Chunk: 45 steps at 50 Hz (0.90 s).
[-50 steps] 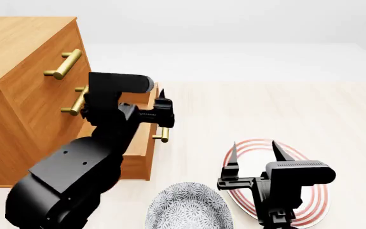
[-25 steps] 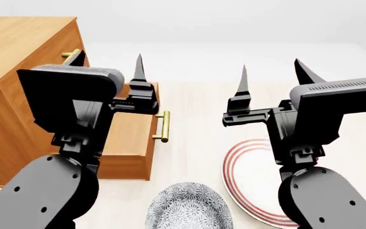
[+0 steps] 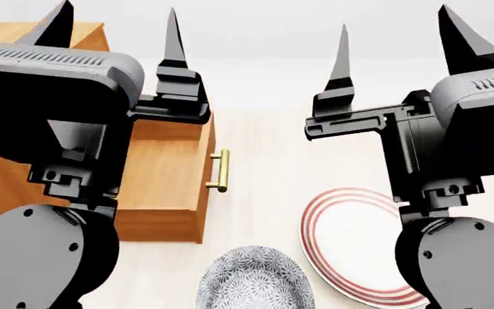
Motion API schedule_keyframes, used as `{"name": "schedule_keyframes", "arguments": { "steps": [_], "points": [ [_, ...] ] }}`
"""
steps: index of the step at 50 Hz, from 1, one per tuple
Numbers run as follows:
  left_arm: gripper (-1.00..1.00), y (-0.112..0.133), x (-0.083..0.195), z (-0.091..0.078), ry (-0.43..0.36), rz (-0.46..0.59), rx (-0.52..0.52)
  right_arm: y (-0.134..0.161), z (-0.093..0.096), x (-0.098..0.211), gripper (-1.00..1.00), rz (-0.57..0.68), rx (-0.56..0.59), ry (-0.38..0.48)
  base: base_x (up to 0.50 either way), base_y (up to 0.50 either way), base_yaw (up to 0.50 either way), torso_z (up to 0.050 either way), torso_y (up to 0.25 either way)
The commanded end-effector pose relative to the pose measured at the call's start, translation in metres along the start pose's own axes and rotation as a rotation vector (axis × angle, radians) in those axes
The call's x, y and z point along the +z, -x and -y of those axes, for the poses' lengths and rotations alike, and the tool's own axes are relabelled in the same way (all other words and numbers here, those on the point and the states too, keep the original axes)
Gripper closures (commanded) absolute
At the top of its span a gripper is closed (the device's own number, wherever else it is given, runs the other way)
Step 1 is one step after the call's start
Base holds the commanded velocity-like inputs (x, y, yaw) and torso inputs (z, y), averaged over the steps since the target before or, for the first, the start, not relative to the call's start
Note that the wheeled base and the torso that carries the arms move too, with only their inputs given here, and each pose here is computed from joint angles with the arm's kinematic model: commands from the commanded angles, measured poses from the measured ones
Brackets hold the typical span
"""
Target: Open the bottom drawer of the cabinet.
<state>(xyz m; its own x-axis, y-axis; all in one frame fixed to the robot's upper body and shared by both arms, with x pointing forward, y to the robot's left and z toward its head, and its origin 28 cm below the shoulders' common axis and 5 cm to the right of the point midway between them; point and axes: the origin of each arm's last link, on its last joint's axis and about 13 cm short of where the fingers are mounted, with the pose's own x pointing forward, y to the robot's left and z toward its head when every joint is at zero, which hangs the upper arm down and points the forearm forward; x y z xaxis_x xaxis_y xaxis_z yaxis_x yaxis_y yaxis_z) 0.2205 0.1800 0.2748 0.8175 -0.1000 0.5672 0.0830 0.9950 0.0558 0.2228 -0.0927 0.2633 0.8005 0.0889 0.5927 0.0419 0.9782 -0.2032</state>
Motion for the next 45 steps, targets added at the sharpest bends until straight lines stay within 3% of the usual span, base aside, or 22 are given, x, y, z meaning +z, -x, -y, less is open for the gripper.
{"name": "schedule_keyframes", "arguments": {
  "steps": [1,11,45],
  "points": [
    [-1.0,0.0049,0.0094,0.0021,-0.017,0.075,-0.002,0.0009,0.0019,0.0148,-1.0,0.1,-0.015,0.023,0.0,0.0,0.0,0.0,0.0],
    [-1.0,0.0091,0.0142,0.0034,-0.024,0.128,-0.009,0.0025,0.0035,0.0201,-1.0,0.122,-0.018,0.018,0.0,0.0,0.0,0.0,0.0],
    [-1.0,0.0087,0.0141,0.0042,-0.008,0.124,-0.018,0.0019,0.0033,0.0217,-1.0,0.134,-0.01,0.021,0.0,0.0,0.0,0.0,0.0]
  ]
}}
